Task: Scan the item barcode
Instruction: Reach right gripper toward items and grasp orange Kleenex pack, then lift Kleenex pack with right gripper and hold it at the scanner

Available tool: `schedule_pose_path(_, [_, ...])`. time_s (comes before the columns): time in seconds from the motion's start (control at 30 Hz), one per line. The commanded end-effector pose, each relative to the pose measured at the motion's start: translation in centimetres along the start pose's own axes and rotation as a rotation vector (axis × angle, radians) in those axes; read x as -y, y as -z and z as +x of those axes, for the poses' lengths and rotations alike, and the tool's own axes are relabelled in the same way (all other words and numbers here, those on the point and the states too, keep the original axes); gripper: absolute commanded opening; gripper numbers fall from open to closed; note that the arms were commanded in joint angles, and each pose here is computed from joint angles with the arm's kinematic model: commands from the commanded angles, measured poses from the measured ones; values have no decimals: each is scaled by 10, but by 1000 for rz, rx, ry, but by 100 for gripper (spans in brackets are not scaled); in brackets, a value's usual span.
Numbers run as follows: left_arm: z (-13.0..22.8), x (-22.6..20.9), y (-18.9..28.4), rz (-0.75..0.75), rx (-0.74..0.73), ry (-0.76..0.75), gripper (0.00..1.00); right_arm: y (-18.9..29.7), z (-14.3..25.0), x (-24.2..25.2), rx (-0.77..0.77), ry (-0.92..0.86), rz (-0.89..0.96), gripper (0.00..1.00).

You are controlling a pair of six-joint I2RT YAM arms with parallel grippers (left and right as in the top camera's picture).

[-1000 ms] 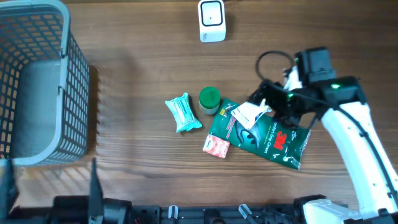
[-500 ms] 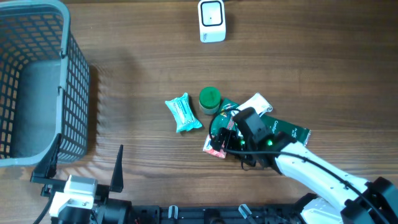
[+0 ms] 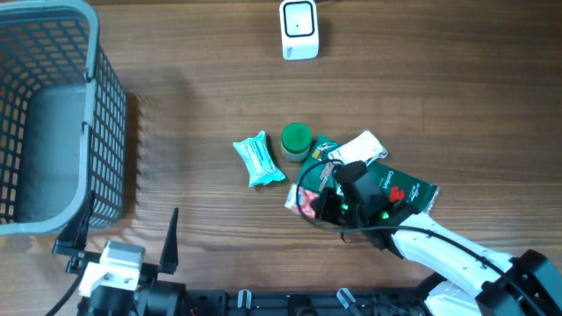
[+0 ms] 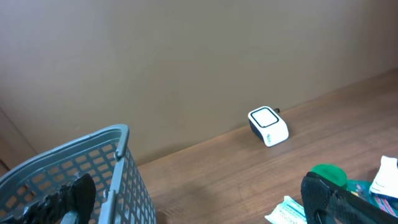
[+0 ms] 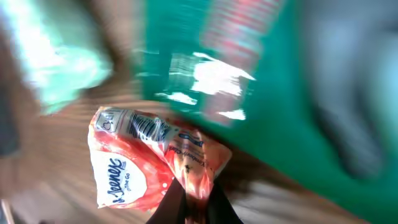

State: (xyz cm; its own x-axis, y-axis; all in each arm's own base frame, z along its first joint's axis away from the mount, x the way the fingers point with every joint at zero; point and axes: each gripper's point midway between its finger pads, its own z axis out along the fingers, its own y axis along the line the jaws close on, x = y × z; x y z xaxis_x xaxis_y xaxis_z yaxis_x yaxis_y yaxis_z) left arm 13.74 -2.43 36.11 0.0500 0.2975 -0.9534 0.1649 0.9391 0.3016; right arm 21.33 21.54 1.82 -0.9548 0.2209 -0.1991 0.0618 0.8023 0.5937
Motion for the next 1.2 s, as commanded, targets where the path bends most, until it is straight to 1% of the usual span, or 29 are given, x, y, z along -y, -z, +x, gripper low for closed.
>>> schedule_pose_path(0.0, [6, 4, -2, 19, -24, 17, 100, 20, -6, -56, 21, 436, -209, 4])
schedule_pose_path(0.03, [7, 4, -2, 20, -28, 17, 100, 32, -14, -71, 73, 520, -245, 4])
schedule_pose_path(0.1, [10, 5, -2, 25, -41, 17, 100, 60, -40, -93, 255, 667, -252, 4])
schedule_pose_path(0.2, [10, 5, -2, 24, -41, 17, 100, 123, -77, -132, 605, 871, -270, 4])
schedule_pose_path(0.23, [10, 5, -2, 24, -41, 17, 100, 150, -84, -150, 728, 947, -298, 4])
schedule_pose_path(0.3, [10, 5, -2, 24, -41, 17, 100, 189, -89, -174, 915, 1077, -331, 4])
schedule_pose_path(0.37, [10, 5, -2, 24, -41, 16, 100, 206, -89, -186, 1025, 1228, -311, 4])
schedule_pose_path(0.4, [10, 4, -2, 21, -42, 16, 100, 210, -85, -192, 1047, 1288, -329, 4])
schedule_pose_path(0.47, [11, 2, -2, 9, -47, 15, 100, 212, -74, -200, 1035, 1329, -404, 4])
schedule_pose_path(0.6, [18, 5, -7, 16, -64, -6, 100, 201, -70, -194, 946, 1250, -439, 4])
schedule_pose_path(0.67, [38, 11, -23, 27, -94, -34, 100, 192, -69, -188, 890, 1206, -438, 4])
schedule_pose_path(0.73, [65, 19, -51, 31, -102, -33, 100, 187, -67, -185, 852, 1165, -444, 4])
schedule_pose_path(0.8, [86, 26, -69, 30, -101, -32, 100, 181, -66, -180, 793, 1066, -467, 4])
schedule_pose_path(0.83, [102, 31, -80, 27, -99, -9, 100, 178, -65, -178, 767, 1032, -471, 4])
schedule_pose_path(0.93, [133, 41, -101, 12, -68, 143, 100, 161, -67, -159, 677, 891, -415, 4])
schedule_pose_path(1.0, [153, 47, -107, 14, -85, 178, 100, 153, -65, -149, 631, 842, -389, 4])
schedule_pose_path(1.07, [167, 51, -108, 21, -117, 178, 100, 148, -62, -144, 571, 716, -406, 4])
schedule_pose_path(1.13, [174, 54, -107, 29, -147, 178, 100, 141, -55, -139, 474, 529, -445, 4])
schedule_pose_path(1.17, [179, 55, -106, 33, -168, 178, 100, 133, -46, -130, 367, 311, -460, 4])
